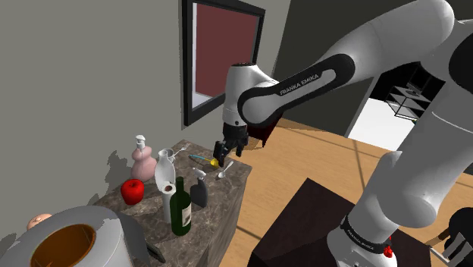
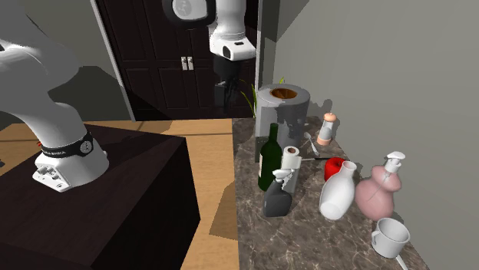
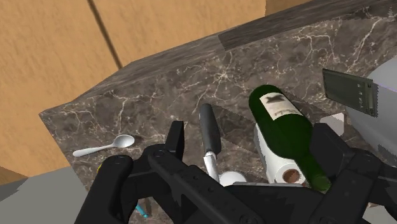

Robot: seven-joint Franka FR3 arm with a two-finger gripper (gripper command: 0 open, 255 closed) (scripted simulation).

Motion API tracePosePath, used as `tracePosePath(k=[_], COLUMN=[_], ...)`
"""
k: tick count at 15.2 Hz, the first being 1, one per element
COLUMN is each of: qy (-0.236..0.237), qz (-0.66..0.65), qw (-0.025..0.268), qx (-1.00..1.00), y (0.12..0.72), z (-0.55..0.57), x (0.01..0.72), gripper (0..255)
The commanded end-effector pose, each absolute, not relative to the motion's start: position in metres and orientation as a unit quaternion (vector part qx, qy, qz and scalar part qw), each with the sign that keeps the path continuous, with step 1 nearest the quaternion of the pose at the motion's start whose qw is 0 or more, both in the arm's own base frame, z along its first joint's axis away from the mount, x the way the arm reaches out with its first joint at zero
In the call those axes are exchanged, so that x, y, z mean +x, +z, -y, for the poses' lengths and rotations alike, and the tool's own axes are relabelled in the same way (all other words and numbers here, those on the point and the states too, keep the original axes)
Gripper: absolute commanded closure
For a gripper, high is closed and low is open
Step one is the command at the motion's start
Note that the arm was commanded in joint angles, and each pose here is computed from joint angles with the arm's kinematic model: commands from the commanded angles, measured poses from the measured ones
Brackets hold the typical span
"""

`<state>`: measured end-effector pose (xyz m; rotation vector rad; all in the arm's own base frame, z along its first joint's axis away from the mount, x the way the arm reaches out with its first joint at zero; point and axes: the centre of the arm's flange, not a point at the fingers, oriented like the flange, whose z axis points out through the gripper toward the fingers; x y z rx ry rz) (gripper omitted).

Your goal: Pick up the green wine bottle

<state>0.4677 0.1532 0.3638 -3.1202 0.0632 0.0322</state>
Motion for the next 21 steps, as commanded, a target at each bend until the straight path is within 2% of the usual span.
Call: tracePosePath(k=[1, 15, 21], qy=[0.005, -0.027, -0.027], qz=[-0.021, -0.025, -0.025], qw=[0.012, 0.019, 0.019], qx=[-1.0, -0.999, -0.999], y=[0.35, 0.258, 0.227], z=[-0.168, -0.272, -0.272], x=[0.484, 0.594, 0.594], gripper=[0, 0, 0])
